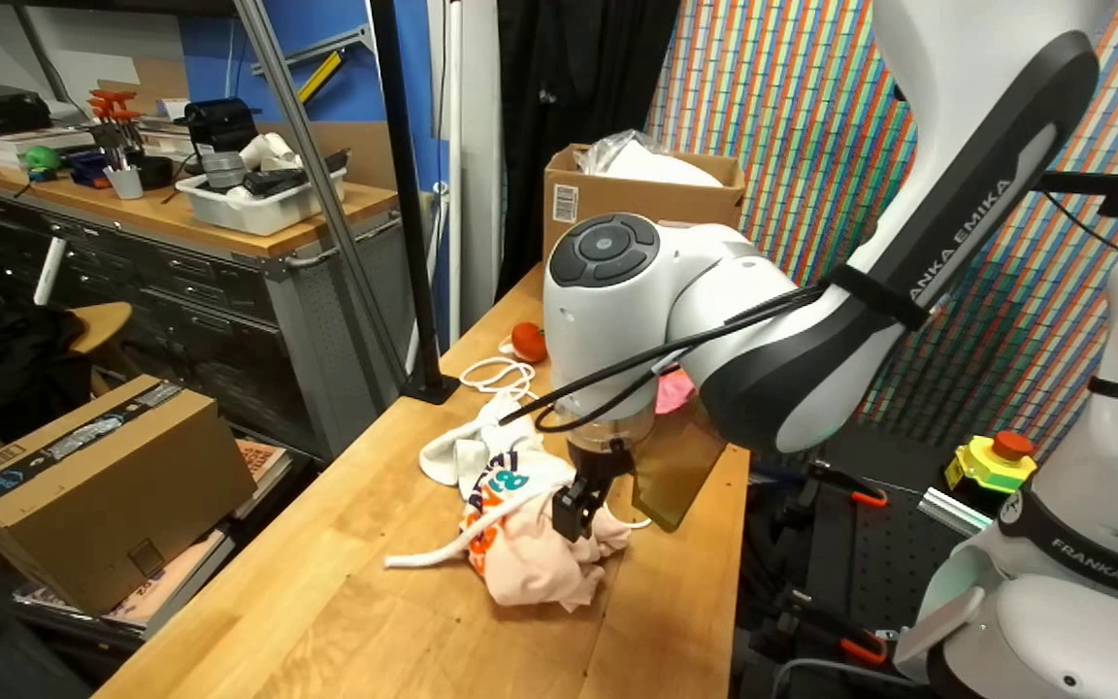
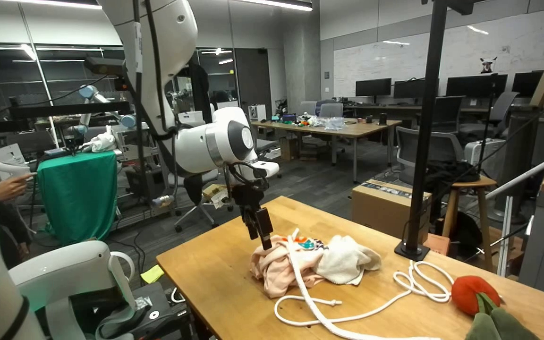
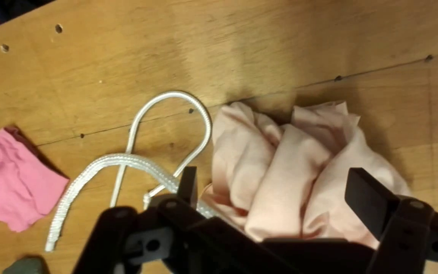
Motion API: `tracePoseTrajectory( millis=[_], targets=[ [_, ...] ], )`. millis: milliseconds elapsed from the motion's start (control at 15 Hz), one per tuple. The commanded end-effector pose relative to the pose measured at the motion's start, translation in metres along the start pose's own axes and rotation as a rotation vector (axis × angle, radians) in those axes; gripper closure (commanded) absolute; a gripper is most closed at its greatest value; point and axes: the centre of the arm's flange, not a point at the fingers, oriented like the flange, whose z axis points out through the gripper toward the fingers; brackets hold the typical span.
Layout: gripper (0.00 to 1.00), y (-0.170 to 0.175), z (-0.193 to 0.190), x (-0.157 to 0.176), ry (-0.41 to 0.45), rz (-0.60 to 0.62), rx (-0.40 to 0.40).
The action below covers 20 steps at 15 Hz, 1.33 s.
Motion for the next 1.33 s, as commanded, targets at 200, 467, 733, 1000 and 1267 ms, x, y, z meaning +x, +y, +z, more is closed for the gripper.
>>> tracePoseTrajectory(
  millis=[200, 467, 733, 1000, 1267],
  targets=[
    [0.00, -0.039, 0.009, 0.025, -0.030, -0.119, 0.083],
    [0.00, -0.046, 0.024, 0.049, -0.014, -0.113, 0.137],
    [0.00, -0.039, 0.051, 0.061, -0.043, -0.083, 0.162],
    [0.00, -0.035, 0.075, 0.060, -0.090, -0.065, 0.161],
    [0.25, -0.039, 0.087, 0.054, -0.128, -0.064, 0.130]
  ],
)
